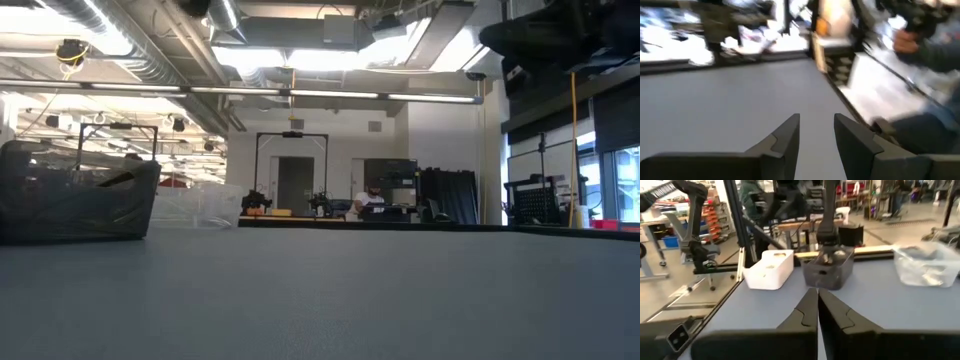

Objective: Sort silverware by color (type)
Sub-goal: Return to Home Position

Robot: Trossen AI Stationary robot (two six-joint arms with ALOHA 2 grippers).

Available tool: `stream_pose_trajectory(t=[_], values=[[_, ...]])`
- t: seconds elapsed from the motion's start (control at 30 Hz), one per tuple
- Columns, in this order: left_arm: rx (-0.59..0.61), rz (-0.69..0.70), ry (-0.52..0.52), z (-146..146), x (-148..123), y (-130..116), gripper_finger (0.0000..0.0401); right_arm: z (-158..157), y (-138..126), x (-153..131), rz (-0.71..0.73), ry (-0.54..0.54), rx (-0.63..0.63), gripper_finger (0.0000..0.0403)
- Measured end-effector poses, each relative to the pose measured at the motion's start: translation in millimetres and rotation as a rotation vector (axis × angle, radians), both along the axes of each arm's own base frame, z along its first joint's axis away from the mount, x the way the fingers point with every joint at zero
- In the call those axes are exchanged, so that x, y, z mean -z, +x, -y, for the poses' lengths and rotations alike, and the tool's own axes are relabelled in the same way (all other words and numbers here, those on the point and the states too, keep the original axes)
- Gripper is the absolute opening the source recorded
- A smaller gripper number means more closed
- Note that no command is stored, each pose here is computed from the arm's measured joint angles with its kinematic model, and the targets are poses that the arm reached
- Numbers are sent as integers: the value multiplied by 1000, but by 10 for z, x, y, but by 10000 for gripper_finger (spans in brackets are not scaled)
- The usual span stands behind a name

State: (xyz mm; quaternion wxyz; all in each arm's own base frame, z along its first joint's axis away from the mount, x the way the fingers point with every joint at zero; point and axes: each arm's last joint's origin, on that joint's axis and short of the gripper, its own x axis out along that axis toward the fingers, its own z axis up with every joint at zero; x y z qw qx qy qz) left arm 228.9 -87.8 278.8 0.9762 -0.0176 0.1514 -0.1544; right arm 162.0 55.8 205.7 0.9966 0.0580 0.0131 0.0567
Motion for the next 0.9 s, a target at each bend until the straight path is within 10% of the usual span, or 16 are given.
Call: stream_pose_trajectory(t=[0.47, 0.9], values=[[-407, 180, 3, -604, 562, -844, 106, 176, -270, 57, 110, -59, 53, 5], [-543, 263, -15, -749, 973, -1168, 105, 353, -449, 142, 15, -14, 93, 5]])
